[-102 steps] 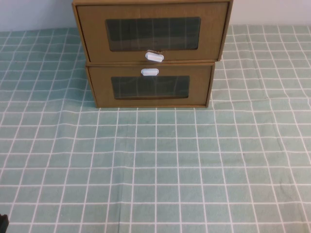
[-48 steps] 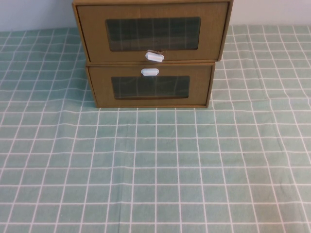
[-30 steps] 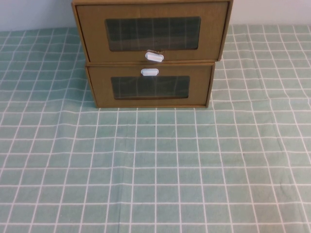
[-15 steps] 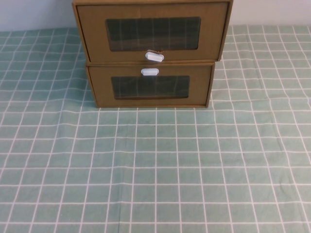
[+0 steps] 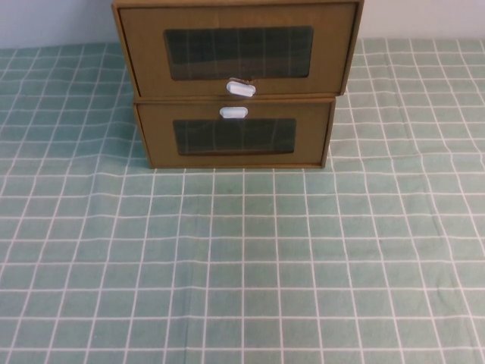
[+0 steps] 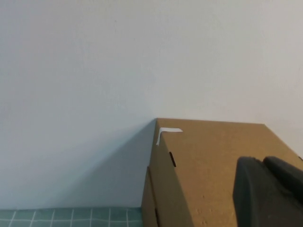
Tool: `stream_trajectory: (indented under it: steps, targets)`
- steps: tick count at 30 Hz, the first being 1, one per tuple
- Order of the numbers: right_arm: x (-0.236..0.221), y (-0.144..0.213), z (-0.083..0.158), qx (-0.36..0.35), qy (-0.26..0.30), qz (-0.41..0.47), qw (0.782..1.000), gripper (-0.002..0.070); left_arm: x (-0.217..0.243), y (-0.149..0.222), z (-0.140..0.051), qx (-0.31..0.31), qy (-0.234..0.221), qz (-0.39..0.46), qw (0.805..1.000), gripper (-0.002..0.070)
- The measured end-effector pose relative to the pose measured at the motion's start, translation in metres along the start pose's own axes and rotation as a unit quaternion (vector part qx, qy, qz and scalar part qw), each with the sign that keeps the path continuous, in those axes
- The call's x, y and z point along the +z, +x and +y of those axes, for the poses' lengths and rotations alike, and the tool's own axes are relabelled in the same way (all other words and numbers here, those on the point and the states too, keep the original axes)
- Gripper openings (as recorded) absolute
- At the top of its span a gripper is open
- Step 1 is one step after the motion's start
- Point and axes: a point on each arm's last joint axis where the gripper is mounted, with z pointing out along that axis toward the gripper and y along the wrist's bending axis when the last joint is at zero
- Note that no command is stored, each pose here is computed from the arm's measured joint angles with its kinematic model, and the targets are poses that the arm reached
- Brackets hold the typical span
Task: Open the shoe box
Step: 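Pull the top drawer of the cardboard box fully open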
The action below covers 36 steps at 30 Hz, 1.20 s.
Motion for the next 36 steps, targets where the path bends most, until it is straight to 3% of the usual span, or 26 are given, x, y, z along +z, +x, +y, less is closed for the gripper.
stream_trajectory:
  steps: [3, 5, 10, 13, 15, 18, 21, 23, 27, 30, 36]
  targets:
    - [0.019, 0.012, 0.006, 0.001, -0.025, 0.034, 0.999, -0.0015, 0.031, 0.007, 0.001, 0.011, 0.007, 0.017, 1.000, -0.0005]
    - [0.033, 0.022, 0.013, -0.050, -0.049, 0.066, 0.995, -0.0015, 0.057, 0.014, 0.001, 0.031, 0.017, 0.042, 0.999, -0.0005]
    - [0.067, 0.068, 0.037, -0.209, -0.155, 0.177, 0.949, -0.0015, 0.123, 0.036, -0.009, 0.084, 0.098, 0.116, 0.985, -0.0005]
    - [0.085, 0.108, 0.057, -0.286, -0.236, 0.252, 0.894, -0.0015, 0.165, 0.057, -0.019, 0.096, 0.186, 0.164, 0.964, -0.0005]
    - [0.092, 0.137, 0.073, -0.345, -0.286, 0.290, 0.846, -0.0015, 0.191, 0.069, -0.026, 0.098, 0.249, 0.178, 0.947, -0.0005]
    - [0.097, 0.173, 0.098, -0.434, -0.319, 0.315, 0.781, -0.0015, 0.223, 0.082, -0.035, 0.075, 0.319, 0.183, 0.927, -0.0005]
    - [0.103, 0.202, 0.121, -0.517, -0.308, 0.300, 0.740, -0.0015, 0.250, 0.094, -0.040, 0.068, 0.367, 0.194, 0.907, -0.0005]
    - [0.109, 0.218, 0.136, -0.562, -0.287, 0.270, 0.727, -0.0015, 0.267, 0.103, -0.041, 0.073, 0.386, 0.200, 0.898, -0.0005]
    - [0.123, 0.243, 0.163, -0.599, -0.219, 0.203, 0.743, -0.0015, 0.288, 0.124, -0.044, 0.066, 0.392, 0.228, 0.889, -0.0005]
    - [0.137, 0.261, 0.177, -0.641, -0.163, 0.152, 0.734, -0.0015, 0.297, 0.143, -0.042, 0.060, 0.388, 0.264, 0.881, -0.0005]
    - [0.154, 0.302, 0.193, -0.671, -0.170, 0.126, 0.711, -0.0014, 0.301, 0.149, -0.041, 0.028, 0.387, 0.285, 0.877, -0.0006]
